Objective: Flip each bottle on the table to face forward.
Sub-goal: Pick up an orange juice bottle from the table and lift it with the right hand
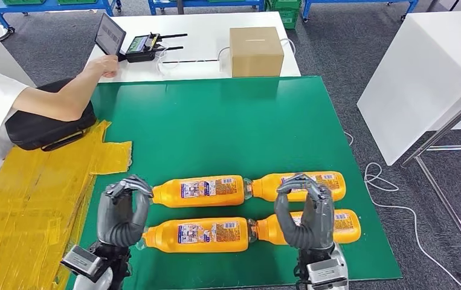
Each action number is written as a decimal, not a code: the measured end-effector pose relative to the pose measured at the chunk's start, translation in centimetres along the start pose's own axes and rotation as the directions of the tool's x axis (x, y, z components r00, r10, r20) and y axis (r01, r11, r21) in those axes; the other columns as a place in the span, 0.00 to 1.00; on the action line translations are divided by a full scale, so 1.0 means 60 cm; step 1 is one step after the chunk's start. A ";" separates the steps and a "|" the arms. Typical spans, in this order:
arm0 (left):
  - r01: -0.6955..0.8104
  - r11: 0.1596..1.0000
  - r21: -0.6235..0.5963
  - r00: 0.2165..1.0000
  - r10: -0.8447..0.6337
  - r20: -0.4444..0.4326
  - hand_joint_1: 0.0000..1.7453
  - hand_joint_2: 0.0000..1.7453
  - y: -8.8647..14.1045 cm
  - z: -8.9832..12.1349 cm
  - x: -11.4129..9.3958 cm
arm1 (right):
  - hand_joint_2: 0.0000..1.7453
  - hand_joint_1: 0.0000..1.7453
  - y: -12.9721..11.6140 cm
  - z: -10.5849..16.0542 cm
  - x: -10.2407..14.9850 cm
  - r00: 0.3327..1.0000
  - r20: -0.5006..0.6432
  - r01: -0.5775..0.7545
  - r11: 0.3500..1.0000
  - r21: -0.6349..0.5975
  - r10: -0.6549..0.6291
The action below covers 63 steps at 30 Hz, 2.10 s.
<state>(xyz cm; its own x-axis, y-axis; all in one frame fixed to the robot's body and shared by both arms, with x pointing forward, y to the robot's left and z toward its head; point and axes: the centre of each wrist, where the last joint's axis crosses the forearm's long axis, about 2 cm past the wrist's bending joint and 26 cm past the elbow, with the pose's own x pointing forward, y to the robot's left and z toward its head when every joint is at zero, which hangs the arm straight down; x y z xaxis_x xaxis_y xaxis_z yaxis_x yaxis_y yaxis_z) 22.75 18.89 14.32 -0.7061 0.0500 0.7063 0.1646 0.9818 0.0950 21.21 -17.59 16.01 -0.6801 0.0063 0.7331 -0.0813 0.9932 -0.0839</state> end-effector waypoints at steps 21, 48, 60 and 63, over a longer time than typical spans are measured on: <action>-0.034 0.999 -0.003 0.999 0.034 0.034 0.00 1.00 -0.020 -0.014 0.005 | 0.75 0.00 0.031 -0.036 -0.005 0.996 -0.009 -0.091 0.994 0.058 0.091; 0.090 0.968 0.234 0.996 -0.085 -0.034 0.00 1.00 0.082 -0.008 -0.015 | 1.00 0.00 0.058 -0.108 -0.092 0.801 -0.082 -0.494 0.733 0.467 0.592; 0.122 0.944 0.307 0.992 -0.107 -0.064 0.00 1.00 0.117 -0.026 -0.030 | 1.00 0.00 0.111 -0.126 -0.160 0.669 -0.024 -0.506 0.478 0.718 0.743; 0.123 0.943 0.308 0.991 -0.099 -0.095 0.00 1.00 0.122 -0.030 -0.040 | 1.00 0.00 0.120 -0.124 -0.174 0.648 -0.024 -0.491 0.441 0.751 0.761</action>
<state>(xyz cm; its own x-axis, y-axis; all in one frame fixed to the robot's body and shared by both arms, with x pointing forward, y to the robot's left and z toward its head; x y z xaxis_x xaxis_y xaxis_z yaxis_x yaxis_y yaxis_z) 26.86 25.62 14.57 -0.6505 -0.0647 0.7567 -0.1438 0.9888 -0.0390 33.17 -9.62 12.77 -0.4851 0.7630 0.4272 -0.2495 0.3474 -0.9039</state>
